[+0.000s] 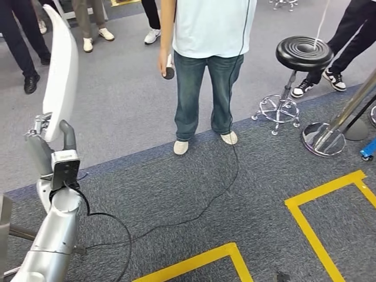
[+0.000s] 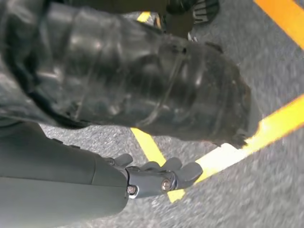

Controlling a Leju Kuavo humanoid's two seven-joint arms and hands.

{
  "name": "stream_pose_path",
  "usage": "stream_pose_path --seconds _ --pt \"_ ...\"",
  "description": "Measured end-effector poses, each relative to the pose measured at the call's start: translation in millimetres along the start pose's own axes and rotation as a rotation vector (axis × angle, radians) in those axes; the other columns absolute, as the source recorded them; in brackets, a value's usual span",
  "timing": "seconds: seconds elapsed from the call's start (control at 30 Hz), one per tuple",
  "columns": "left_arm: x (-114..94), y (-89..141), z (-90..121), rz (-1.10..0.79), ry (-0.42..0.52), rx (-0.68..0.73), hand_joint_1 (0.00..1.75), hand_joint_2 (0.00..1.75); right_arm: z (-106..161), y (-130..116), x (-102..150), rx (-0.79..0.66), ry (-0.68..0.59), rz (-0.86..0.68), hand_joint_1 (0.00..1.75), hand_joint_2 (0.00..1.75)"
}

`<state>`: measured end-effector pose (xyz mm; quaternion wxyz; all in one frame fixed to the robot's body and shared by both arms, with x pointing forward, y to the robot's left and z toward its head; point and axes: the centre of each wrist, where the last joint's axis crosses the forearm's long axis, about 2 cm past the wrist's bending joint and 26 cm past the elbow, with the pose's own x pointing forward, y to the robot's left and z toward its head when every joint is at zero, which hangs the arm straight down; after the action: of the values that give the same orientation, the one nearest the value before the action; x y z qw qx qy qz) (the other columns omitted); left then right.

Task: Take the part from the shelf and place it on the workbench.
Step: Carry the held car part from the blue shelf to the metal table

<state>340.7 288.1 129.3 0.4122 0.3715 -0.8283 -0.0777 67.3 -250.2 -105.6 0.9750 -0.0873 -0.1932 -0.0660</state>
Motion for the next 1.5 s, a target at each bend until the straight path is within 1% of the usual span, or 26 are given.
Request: stream_pose_path --seconds 0.13,0.4,0.57,0.7,1.07,1.23,1.5 --pt "0.6 -4.4 -1.2 0.004 0.003 -0.012 1.75 1.75 0.9 -1.4 -5.0 -0.002 0.019 0.005 0.00 0.00" --pt "2.0 -7.0 -4.4 0.008 0.000 -0.016 1.75 1.75 0.8 -1.2 -4.6 0.004 0.032 0.007 0.00 0.00" --pt "6.3 -11.8 -9.0 0.026 -0.007 -0.017 1.75 1.75 1.0 -1.8 -6.7 0.030 0.107 0.013 0.00 0.00" --pt "7.9 -17.7 -6.0 0.034 -0.002 -0.038 1.75 1.75 2.5 -3.7 -14.3 0.037 0.161 0.020 0.00 0.00" --pt "5.2 -18.7 -10.4 0.035 -0.002 -0.045 1.75 1.75 2.3 -6.5 -15.7 0.024 0.143 0.056 0.00 0.00" --pt "3.4 -19.5 -7.1 0.033 0.006 -0.054 1.75 1.75 2.3 -6.7 -16.0 0.022 0.141 0.063 0.00 0.00" --pt "4.0 -19.0 -11.9 0.032 -0.007 -0.050 1.75 1.75 1.6 -6.3 -13.1 0.023 0.133 0.065 0.00 0.00"
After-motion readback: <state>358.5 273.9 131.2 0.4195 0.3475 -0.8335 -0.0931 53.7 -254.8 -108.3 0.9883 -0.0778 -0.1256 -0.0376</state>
